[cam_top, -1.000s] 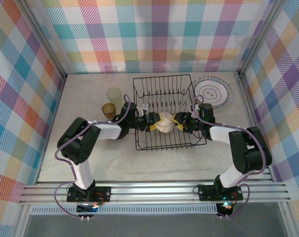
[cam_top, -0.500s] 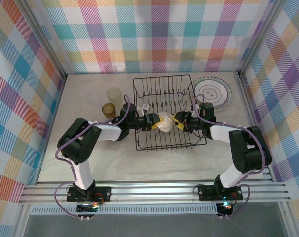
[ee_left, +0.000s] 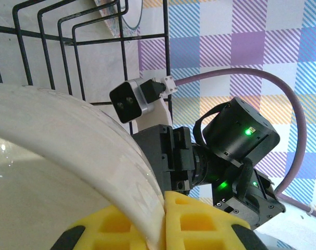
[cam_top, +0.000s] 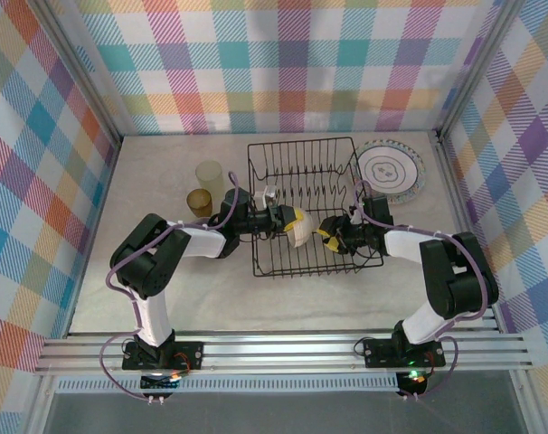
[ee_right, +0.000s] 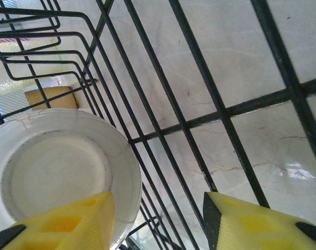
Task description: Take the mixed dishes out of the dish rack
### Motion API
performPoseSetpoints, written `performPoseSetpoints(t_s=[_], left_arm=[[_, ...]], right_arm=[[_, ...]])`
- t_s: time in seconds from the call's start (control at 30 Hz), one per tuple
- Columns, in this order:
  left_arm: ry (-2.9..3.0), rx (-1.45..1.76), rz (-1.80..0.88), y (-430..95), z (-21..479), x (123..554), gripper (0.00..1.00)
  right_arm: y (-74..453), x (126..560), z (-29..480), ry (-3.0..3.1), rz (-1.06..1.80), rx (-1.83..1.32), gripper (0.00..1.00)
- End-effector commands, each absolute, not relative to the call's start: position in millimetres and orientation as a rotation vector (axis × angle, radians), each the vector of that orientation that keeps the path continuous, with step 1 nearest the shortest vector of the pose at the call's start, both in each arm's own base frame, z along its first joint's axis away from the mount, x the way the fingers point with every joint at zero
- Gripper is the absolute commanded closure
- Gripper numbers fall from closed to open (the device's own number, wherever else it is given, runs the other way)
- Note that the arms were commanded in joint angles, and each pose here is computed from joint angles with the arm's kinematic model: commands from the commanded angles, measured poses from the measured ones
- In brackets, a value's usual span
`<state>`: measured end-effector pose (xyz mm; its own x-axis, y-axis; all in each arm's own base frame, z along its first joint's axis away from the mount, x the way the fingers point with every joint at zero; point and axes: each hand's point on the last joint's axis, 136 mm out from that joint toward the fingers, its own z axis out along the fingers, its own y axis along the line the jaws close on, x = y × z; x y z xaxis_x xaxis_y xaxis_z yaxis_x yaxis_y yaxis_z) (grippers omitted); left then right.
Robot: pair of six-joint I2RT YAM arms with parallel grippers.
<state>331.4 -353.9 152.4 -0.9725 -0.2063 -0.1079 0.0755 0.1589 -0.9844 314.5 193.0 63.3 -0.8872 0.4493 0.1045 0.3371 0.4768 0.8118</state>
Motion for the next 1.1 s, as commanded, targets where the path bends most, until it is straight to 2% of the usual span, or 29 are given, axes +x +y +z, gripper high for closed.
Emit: performPoseSetpoints(t_s=[0.0, 0.53, 0.93, 1.07], left_arm=[[2.150, -0.070, -1.956, -359.1, 164.0, 329.2, 1.00], [2.108, 0.067, -1.923, -362.7, 205.1, 325.4, 1.00], [2.112, 0.244, -1.780, -359.2, 260.0, 318.6, 1.00], [2.139, 0.287, -1.662, -347.0, 277.6, 309.3, 1.00]], right_arm=[[187.9, 312.1, 64.0, 2.619, 1.337, 0.715, 0.50], [183.1, 324.3, 113.7, 2.552, 1.255, 0.546, 0.45], [176.3, 321.6, 151.6, 2.484, 1.184, 0.406, 0.33], [172.1, 317.4, 163.5, 2.452, 1.153, 0.362, 0.24]])
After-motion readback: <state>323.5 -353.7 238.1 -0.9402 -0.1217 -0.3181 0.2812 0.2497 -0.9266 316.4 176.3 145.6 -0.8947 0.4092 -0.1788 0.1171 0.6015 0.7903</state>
